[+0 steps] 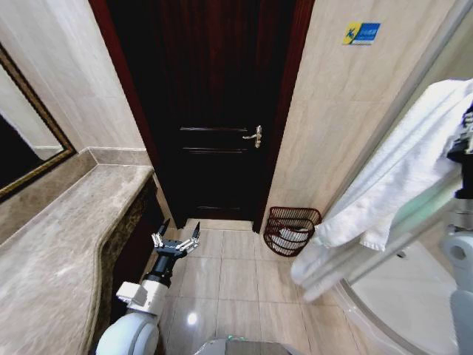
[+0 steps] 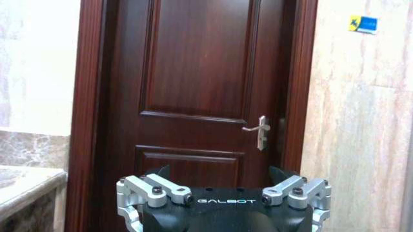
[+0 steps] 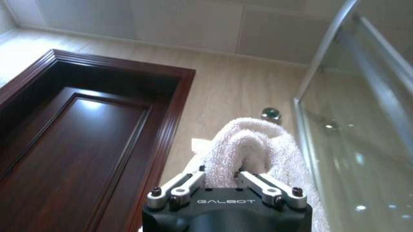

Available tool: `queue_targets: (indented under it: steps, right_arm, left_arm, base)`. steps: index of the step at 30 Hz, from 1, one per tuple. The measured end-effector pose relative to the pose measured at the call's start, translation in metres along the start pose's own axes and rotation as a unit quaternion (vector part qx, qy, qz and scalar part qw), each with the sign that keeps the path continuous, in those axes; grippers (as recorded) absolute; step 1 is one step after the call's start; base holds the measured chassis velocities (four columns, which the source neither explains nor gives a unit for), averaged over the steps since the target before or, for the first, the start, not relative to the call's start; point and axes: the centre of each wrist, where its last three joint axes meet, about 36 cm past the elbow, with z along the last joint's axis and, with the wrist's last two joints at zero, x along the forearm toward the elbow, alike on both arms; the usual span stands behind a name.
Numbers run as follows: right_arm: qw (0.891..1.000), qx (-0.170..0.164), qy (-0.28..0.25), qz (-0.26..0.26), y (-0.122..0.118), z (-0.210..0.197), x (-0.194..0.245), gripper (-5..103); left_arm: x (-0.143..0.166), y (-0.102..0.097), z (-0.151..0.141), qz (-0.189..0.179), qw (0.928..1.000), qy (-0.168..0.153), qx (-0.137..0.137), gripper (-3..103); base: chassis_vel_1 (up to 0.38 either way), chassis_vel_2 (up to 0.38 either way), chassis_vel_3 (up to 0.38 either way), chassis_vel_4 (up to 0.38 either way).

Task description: Discard the used towel into the hamper.

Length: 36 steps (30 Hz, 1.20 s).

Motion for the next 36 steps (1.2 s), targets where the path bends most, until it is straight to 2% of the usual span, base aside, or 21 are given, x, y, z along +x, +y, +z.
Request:
queue_targets:
  steps: [9, 12, 19, 36]
  right_arm:
    - [1.000, -0.001, -0.016, -0.010, 0.012, -0.014, -0.005, 10]
    - [0.999, 0.014, -0.026, -0.014, 0.005, -0.024, -0.010, 10]
    - [0.999, 0.025, -0.042, -0.016, -0.012, -0.027, -0.033, 10]
    - [0.999, 0.033, -0.029, -0.016, -0.016, -0.027, -0.028, 10]
  left_arm:
    - [0.000, 0.000, 0.000, 0.000, 1.0000, 0.000, 0.000, 100]
    - [0.000, 0.000, 0.000, 0.000, 1.0000, 0.000, 0.000, 100]
    - [0.000, 0.000, 0.000, 0.000, 1.0000, 0.000, 0.000, 100]
    - [0.000, 0.000, 0.000, 0.000, 1.0000, 0.000, 0.000, 100]
  base:
    - [-0.190, 0.174, 0.186, -0.169]
    - [-0.071, 0.066, 0.037, -0.018]
    - [0.025, -0.008, -0.045, 0.005]
    - [-0.020, 0.023, 0.019, -0.023]
